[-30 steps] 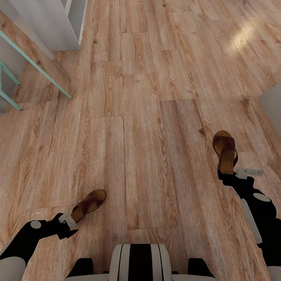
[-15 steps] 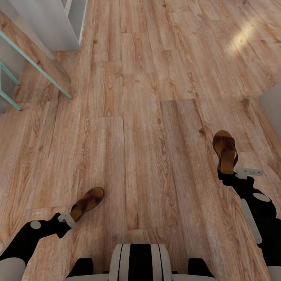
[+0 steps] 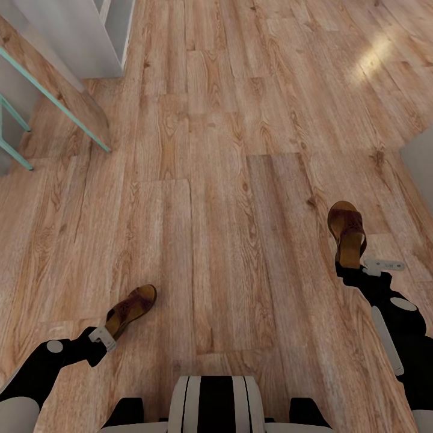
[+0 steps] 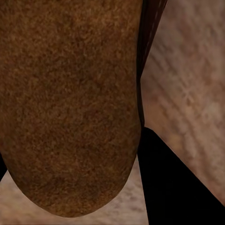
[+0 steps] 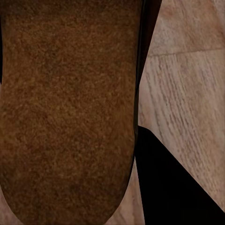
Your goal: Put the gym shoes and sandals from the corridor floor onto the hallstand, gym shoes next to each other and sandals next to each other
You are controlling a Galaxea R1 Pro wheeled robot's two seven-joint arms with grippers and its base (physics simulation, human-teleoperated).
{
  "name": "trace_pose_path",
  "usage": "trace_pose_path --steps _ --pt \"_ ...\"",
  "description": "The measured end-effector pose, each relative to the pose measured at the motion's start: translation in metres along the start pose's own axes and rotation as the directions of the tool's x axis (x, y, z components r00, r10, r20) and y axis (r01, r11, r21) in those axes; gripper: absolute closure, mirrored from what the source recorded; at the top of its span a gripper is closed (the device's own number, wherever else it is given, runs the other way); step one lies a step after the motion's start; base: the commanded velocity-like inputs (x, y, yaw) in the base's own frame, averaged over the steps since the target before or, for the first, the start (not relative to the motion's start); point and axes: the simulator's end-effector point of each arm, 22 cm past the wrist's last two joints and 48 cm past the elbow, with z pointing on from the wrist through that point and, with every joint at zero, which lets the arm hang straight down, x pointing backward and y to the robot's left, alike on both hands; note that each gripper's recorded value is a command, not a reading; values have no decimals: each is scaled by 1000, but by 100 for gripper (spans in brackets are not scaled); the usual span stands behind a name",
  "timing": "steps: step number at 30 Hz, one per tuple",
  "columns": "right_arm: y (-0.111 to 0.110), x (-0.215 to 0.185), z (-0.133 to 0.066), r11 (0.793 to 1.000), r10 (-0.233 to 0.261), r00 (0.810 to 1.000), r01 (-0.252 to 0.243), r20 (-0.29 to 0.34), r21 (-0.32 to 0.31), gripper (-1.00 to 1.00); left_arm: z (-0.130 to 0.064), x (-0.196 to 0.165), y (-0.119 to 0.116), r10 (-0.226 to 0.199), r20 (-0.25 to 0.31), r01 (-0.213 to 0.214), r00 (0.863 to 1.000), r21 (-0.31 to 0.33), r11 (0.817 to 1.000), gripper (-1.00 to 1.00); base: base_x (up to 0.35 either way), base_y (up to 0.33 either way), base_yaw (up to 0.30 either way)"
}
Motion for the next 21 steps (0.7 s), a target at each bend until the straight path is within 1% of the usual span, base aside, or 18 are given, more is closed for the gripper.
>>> trace_pose_path --steps 21 --pt "-1 -1 0 1000 1 1000 -1 1 1 100 0 0 1 1 0 -1 1000 -2 1000 100 0 0 0"
